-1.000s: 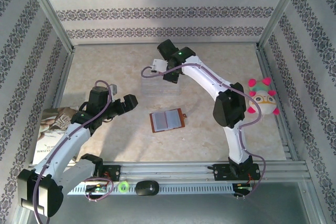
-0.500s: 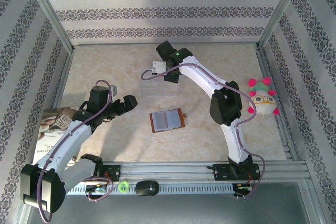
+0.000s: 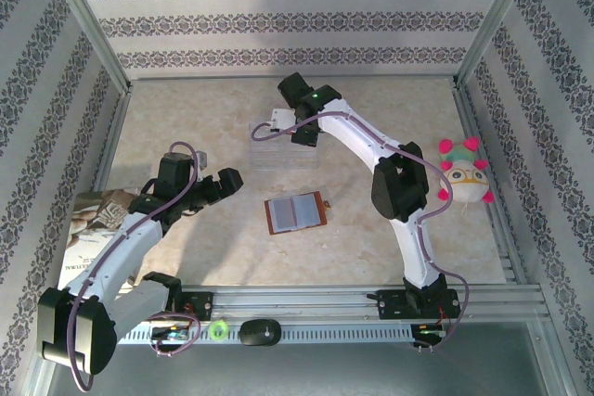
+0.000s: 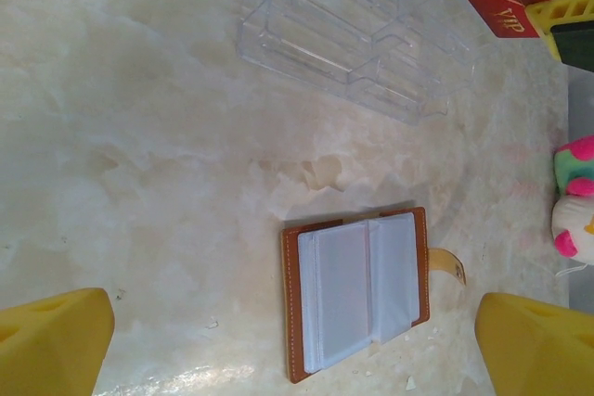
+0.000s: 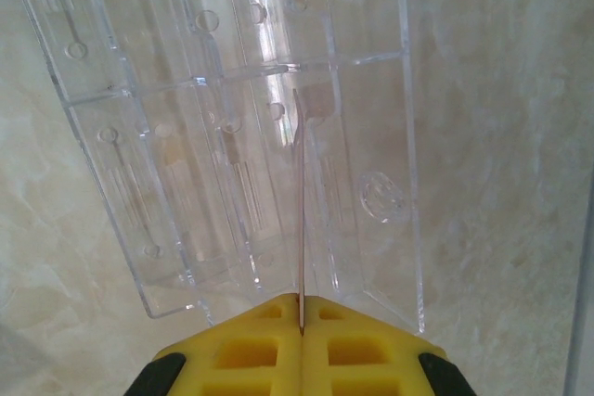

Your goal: Take the credit cards out of the card holder

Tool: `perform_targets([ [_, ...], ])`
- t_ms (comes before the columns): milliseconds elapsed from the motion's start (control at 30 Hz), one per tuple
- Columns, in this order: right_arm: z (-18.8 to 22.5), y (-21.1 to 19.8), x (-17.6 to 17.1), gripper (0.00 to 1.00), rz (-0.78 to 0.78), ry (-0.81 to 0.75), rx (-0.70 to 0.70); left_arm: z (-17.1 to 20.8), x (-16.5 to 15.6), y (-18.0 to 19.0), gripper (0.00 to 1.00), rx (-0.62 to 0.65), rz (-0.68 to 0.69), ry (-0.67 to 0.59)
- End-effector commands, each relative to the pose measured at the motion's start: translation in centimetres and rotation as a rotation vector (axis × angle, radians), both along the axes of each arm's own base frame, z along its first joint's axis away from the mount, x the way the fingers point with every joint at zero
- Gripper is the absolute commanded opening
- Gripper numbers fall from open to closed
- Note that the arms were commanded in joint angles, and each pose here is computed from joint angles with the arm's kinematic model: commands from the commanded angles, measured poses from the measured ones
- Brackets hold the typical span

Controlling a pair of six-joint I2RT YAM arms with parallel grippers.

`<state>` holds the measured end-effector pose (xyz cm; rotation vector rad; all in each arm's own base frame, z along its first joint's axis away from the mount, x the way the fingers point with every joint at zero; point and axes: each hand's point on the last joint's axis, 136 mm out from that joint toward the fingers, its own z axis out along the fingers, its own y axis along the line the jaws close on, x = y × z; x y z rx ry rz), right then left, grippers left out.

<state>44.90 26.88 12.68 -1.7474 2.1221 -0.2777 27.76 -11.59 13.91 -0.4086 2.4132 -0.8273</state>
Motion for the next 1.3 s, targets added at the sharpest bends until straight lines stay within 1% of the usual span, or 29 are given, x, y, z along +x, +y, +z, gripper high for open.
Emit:
perform_targets([
  [0,-1.7,-0.3,-0.1,0.00,0.008,0.033,-0.025,0.2,0.3,0.2,1.00,-0.018,0.009,-0.016],
  [133,-1.9,-0.3,0.0,0.00,0.006,0.029,-0.025,0.1,0.4,0.2,1.00,-0.019,0.011,-0.014],
  [200,-2.1,-0.3,0.2,0.02,0.004,0.022,-0.029,0.1,0.3,0.2,1.00,-0.020,0.010,-0.012],
  [333,-2.3,-0.6,1.1,0.11,-0.012,-0.021,-0.048,0.3,0.4,0.0,1.00,-0.032,0.001,-0.015],
  [400,-2.1,-0.5,1.4,0.12,-0.016,-0.036,-0.043,0.3,0.4,0.0,1.00,-0.032,0.000,-0.014],
  [500,-1.6,-0.4,1.9,0.24,-0.028,-0.067,-0.036,0.3,0.4,0.0,1.00,-0.036,-0.001,-0.015],
  [533,-1.3,-0.4,2.3,0.27,-0.036,-0.088,-0.034,0.3,0.4,0.0,1.00,-0.036,-0.002,-0.013],
  [633,-0.2,-0.4,3.6,0.30,-0.057,-0.174,-0.037,0.4,0.4,-0.1,1.00,-0.042,-0.003,-0.018],
  [767,2.4,0.3,4.4,0.35,-0.080,-0.275,0.022,0.7,0.3,-0.1,1.00,-0.052,-0.003,-0.036],
  [833,4.3,1.1,4.5,0.36,-0.110,-0.314,0.094,1.1,0.3,0.0,1.00,-0.061,0.011,-0.055],
  [900,6.3,1.8,4.2,0.37,-0.166,-0.327,0.200,1.4,0.3,0.2,1.00,-0.070,0.030,-0.080],
  [1000,8.9,2.8,3.0,0.38,-0.301,-0.327,0.399,2.0,0.4,0.3,1.00,-0.101,0.052,-0.122],
  [1067,9.1,3.9,0.9,0.38,-0.383,-0.269,0.512,1.9,0.3,0.2,1.00,-0.119,0.061,-0.127],
  [1133,8.2,4.5,-1.6,0.38,-0.466,-0.207,0.570,1.5,0.2,0.2,1.00,-0.132,0.067,-0.120],
  [1167,7.1,4.7,-3.2,0.38,-0.507,-0.164,0.584,1.2,0.2,0.2,1.00,-0.138,0.070,-0.113],
  [1200,6.2,4.7,-4.5,0.39,-0.543,-0.138,0.588,0.8,0.0,0.2,1.00,-0.142,0.073,-0.107],
  [1267,3.8,4.8,-8.2,0.39,-0.588,-0.036,0.590,0.1,-0.3,0.3,1.00,-0.149,0.088,-0.091],
])
